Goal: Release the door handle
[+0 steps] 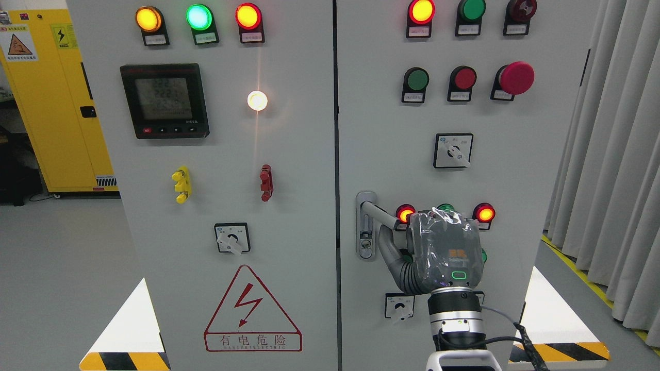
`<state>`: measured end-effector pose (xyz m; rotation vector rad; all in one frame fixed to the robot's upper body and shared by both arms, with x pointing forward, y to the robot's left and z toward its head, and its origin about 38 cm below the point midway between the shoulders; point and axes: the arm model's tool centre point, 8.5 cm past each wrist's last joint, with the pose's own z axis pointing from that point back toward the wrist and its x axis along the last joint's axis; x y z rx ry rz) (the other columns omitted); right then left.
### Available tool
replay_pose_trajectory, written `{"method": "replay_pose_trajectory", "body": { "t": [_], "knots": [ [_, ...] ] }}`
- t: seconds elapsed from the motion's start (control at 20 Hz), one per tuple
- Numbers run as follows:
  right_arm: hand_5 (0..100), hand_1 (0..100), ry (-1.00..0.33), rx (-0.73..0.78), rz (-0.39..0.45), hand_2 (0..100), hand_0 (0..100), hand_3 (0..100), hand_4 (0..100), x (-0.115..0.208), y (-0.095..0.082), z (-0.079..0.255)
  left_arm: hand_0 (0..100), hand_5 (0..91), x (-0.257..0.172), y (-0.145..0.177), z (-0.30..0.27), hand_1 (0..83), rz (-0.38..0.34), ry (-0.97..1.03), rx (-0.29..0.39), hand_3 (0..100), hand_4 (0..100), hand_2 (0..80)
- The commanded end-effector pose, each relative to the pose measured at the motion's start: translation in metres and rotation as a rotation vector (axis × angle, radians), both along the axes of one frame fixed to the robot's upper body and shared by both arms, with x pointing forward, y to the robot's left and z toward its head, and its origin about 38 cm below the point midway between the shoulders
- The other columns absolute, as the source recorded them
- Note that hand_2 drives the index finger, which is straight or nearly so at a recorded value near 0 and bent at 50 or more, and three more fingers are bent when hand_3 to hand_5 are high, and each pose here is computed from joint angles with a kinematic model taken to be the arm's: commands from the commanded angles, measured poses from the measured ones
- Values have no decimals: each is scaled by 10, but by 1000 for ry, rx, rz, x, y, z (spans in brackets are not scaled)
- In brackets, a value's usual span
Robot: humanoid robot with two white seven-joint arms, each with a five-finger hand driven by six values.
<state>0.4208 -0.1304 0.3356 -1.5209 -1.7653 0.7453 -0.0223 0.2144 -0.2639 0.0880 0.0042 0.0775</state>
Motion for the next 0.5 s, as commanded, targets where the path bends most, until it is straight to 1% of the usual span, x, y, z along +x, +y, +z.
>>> {"method": "replay_pose_trajectory", "body": {
  "t": [0.0,0.45],
  "knots": [
    [1000,306,-7,4,-4,979,575,1000,1000,0,-2,3,120,0,5,-1,0,556,0,-15,-2,0,0,0],
    [1000,305,-12,4,-7,980,573,1000,1000,0,-4,5,120,0,5,0,0,556,0,-15,0,0,0,0]
  ]
}}
